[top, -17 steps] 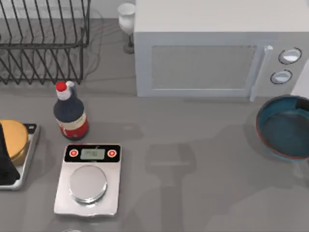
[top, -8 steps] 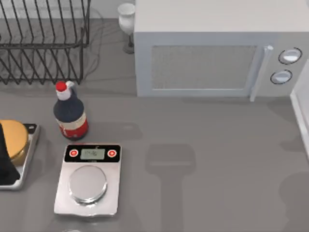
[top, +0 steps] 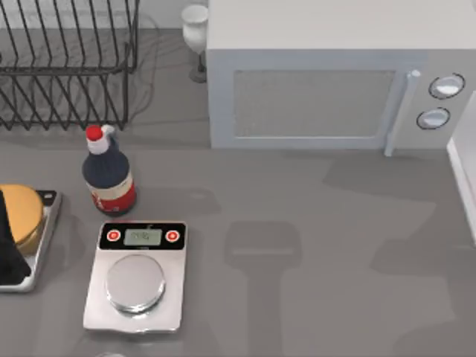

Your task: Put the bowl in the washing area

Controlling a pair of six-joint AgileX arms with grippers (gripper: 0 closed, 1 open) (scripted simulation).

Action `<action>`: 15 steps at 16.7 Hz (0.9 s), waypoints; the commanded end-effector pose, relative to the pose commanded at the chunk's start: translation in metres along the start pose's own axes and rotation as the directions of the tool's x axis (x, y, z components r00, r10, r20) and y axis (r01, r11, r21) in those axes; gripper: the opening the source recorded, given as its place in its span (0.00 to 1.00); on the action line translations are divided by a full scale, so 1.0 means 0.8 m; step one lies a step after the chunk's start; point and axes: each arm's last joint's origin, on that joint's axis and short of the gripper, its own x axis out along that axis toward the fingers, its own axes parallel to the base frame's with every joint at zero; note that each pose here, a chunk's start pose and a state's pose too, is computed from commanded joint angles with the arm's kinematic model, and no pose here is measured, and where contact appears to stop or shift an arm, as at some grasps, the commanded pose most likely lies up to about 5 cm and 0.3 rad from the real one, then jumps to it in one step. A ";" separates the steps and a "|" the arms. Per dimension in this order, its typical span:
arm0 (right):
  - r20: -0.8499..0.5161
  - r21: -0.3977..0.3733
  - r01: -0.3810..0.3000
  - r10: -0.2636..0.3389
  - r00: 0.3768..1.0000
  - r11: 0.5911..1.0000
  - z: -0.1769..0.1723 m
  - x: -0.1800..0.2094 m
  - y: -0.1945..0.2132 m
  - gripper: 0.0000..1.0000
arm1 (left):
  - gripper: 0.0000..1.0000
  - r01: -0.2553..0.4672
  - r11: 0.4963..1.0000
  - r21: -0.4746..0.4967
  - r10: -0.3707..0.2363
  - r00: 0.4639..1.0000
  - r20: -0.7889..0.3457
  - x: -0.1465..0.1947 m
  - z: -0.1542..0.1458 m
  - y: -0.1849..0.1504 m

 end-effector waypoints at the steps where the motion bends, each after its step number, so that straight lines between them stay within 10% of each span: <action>1: 0.016 -0.011 -0.009 0.010 1.000 1.000 0.003 -0.001 0.001 0.00 | 1.00 0.000 1.000 0.000 0.000 1.000 0.000 0.000 0.000 0.000; 9: 0.017 -0.011 -0.012 0.012 1.000 1.000 -0.006 0.004 -0.002 0.00 | 1.00 0.000 1.000 0.000 0.000 1.000 0.000 0.000 0.000 0.000; 15: 0.017 -0.014 -0.008 0.009 1.000 1.000 -0.090 0.019 -0.014 0.00 | 1.00 0.000 1.000 0.000 0.000 1.000 0.000 0.000 0.000 0.000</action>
